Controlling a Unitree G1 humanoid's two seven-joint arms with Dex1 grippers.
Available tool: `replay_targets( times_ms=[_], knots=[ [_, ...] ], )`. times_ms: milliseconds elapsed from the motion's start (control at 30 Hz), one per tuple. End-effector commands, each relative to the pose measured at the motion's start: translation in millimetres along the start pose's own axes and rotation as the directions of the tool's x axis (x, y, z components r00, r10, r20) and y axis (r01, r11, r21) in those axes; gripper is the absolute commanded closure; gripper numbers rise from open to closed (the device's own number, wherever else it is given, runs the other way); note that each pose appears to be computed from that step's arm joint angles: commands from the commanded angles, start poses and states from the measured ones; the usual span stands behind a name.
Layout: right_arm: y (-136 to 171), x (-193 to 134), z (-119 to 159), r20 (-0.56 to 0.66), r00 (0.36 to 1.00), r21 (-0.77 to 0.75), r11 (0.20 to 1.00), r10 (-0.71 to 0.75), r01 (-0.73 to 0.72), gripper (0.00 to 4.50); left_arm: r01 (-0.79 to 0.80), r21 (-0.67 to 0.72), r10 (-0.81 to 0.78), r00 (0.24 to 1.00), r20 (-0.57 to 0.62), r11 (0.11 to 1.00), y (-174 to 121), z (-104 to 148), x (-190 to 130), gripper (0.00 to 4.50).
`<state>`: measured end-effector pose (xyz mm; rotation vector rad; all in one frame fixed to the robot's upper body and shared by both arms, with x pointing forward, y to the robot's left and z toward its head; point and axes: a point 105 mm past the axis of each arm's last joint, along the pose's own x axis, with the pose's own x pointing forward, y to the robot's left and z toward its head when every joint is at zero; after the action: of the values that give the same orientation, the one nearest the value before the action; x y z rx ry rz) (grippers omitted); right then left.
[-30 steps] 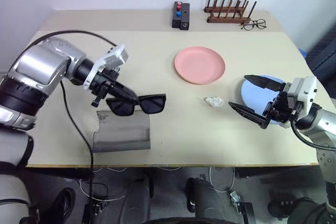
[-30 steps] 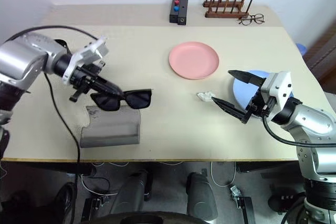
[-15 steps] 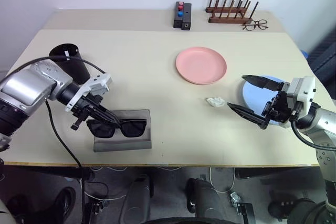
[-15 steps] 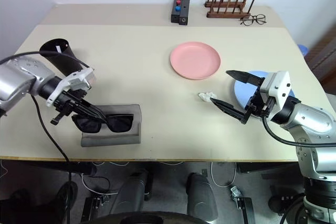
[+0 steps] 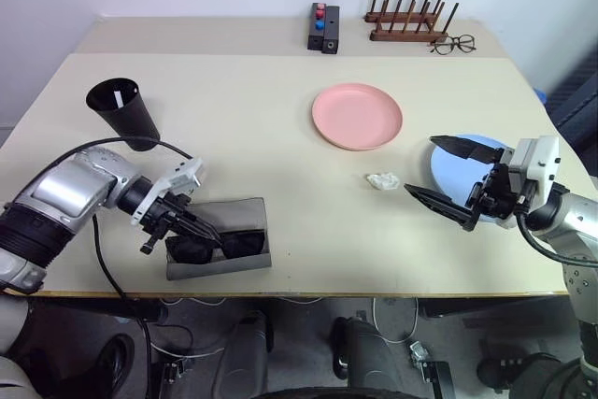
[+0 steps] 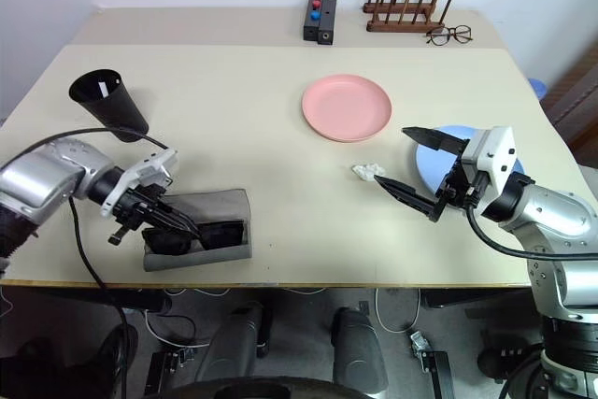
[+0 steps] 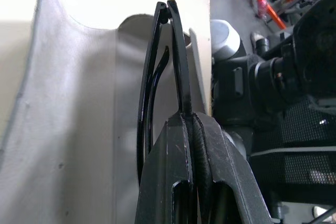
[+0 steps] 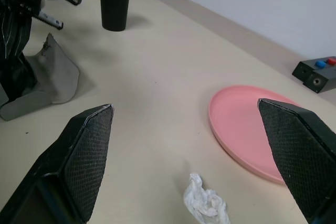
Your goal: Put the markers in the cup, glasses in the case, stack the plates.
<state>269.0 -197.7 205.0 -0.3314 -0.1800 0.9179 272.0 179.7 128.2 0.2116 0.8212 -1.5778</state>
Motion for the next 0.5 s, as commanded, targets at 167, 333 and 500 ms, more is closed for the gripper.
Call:
replay_targets(
  times_ms=[167, 333, 500],
  knots=[
    [-1.3, -0.6, 14.6, 0.026, 1.0, -0.047, 0.999, 0.001, 0.0, 0.0, -0.018, -0.059, 0.022, 0.997, 0.078, 0.998, 3.3, -5.0, -2.3, 4.47],
    [-2.3, -0.9, 14.5, 0.024, 1.0, -0.048, 0.999, -0.003, 0.004, 0.0, 0.005, -0.122, 0.007, 0.995, 0.097, 0.993, 0.3, -13.6, 1.0, 4.47],
    [-1.9, -0.3, 14.6, 0.025, 1.0, -0.049, 0.999, -0.002, 0.003, 0.0, 0.004, -0.126, 0.007, 0.996, 0.086, 0.992, -0.4, -19.7, 3.8, 4.47]
  ],
)
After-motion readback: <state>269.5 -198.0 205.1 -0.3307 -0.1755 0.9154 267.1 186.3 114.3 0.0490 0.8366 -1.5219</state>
